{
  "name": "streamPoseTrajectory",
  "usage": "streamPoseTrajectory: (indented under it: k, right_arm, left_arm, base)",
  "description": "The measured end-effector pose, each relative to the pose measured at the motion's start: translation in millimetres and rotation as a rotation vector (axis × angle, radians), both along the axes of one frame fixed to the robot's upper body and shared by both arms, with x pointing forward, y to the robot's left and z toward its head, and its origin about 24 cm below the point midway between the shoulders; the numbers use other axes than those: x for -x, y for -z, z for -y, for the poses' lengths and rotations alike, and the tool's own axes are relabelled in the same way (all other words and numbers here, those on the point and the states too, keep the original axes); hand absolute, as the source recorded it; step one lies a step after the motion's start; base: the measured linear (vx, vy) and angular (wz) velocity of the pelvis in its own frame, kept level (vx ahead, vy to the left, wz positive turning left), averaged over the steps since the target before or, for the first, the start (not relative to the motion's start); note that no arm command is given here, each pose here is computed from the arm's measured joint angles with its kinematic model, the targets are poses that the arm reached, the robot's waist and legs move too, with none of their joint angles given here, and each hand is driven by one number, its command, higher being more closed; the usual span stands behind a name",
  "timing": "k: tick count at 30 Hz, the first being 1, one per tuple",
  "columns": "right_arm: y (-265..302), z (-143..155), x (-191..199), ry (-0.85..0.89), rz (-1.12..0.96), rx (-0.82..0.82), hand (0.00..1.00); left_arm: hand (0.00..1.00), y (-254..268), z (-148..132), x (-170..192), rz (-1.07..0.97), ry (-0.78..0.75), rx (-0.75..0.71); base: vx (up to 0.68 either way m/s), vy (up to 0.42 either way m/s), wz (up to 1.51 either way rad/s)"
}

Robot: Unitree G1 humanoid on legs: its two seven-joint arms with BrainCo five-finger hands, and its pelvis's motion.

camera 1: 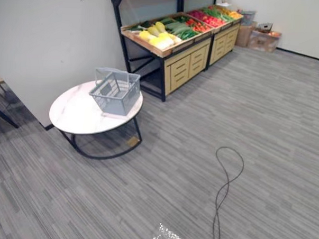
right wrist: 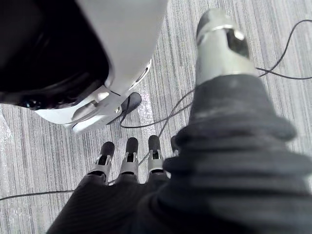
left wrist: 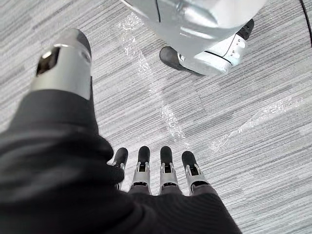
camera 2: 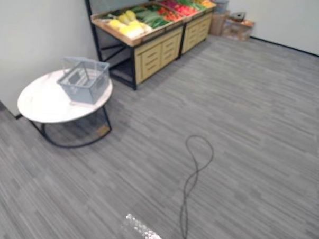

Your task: Pick vegetable in the basket

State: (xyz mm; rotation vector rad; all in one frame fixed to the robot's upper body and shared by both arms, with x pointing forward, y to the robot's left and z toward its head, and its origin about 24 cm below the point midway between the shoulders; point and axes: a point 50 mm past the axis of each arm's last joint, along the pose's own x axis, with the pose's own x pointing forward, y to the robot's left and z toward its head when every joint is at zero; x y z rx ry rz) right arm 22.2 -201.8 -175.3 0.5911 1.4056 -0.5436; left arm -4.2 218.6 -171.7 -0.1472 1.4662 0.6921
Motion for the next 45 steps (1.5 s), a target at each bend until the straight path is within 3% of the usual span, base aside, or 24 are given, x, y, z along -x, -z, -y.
streamPoseTrajectory:
  k: [18,24,31,36,39,40,43,45]
  right_arm:
    - [0,-3,-1,-0.078,-0.003,0.015,0.0]
    - [0,5,6,-0.11,-0.049,0.027,0.0]
    - [-4,26,7,-0.182,-0.078,0.071,0.0]
    - [-2,16,2,-0.15,-0.058,0.048,0.0]
    - [-2,17,3,-0.149,-0.048,0.06,0.0]
    - [-1,12,-2,-0.161,0.002,0.044,0.0]
    - [-1,0,-7,-0.186,0.056,0.022,0.0]
    - [-3,7,-9,-0.192,0.063,0.054,0.0]
  left_arm:
    - [0.0,-1,-4,-9,0.021,0.024,0.029]
    - [0.0,1,3,-16,0.052,-0.06,0.061]
    - [0.0,6,35,7,0.024,-0.132,0.203]
    - [0.0,5,31,29,-0.021,-0.253,0.21]
    - [0.0,4,36,39,-0.096,-0.216,0.225]
    - [0.0,2,25,49,-0.13,-0.157,0.184]
    - [0.0,-2,1,38,-0.11,-0.065,0.098]
    - [0.0,-1,3,20,-0.053,-0.001,0.084]
  base:
    - [-0.03,-0.012,0.03]
    - [0.0,0.047,0.17]
    - [0.17,0.25,-0.22]
    - [0.22,0.225,-0.1]
    - [0.18,0.205,-0.15]
    - [0.27,0.164,0.07]
    - [0.27,0.05,0.06]
    - [0.31,0.11,0.2]
